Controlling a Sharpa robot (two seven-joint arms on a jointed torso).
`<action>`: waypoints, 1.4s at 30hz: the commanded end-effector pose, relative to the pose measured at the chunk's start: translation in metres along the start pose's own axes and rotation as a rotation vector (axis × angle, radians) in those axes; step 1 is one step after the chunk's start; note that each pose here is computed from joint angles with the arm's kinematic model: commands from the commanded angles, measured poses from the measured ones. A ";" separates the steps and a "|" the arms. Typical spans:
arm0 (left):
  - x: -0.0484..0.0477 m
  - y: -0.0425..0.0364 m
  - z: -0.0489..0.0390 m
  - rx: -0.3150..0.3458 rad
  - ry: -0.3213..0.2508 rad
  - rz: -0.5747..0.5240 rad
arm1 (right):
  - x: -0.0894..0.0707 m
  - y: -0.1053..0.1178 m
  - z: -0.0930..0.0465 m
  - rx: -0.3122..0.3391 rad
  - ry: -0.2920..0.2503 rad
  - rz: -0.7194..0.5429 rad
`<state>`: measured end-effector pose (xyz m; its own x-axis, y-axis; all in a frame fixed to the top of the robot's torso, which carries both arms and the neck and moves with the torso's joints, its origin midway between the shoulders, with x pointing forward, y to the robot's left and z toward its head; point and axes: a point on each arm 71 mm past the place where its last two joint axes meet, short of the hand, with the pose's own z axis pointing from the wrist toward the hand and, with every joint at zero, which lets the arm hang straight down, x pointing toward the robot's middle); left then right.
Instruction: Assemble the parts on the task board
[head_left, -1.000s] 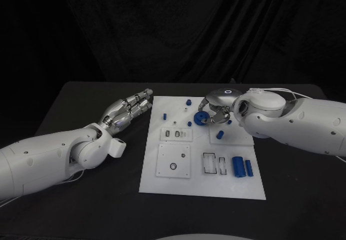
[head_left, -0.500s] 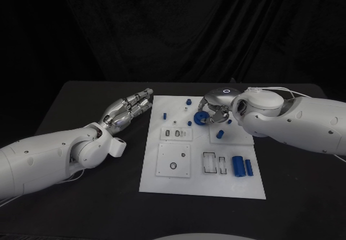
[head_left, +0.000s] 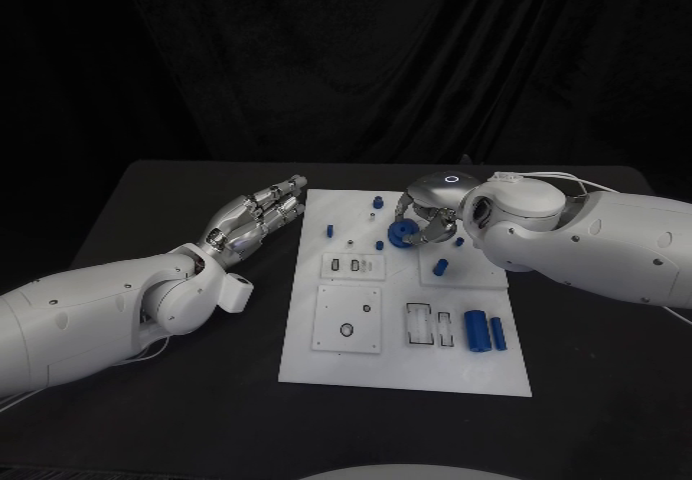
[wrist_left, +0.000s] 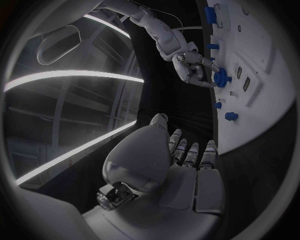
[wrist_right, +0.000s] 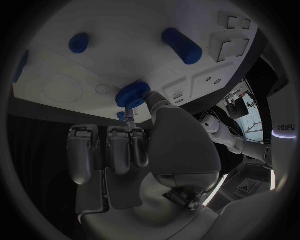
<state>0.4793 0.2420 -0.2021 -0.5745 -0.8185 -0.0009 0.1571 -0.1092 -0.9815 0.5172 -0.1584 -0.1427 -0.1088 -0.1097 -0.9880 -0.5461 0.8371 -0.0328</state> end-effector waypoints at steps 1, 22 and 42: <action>0.0017 -0.0007 -0.0001 0.018 0.014 -0.008 | 0.004 -0.006 -0.002 0.029 -0.014 -0.005; 0.0008 -0.0011 -0.0016 0.016 0.011 -0.007 | -0.013 -0.012 -0.005 0.008 -0.149 0.016; 0.0026 -0.0002 0.0012 0.019 0.016 -0.009 | -0.023 -0.005 0.011 -0.010 -0.190 0.247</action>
<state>0.4796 0.2409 -0.2024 -0.5767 -0.8169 -0.0001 0.1562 -0.1101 -0.9816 0.5298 -0.1543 -0.1256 -0.0614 0.0926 -0.9938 -0.5344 0.8379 0.1111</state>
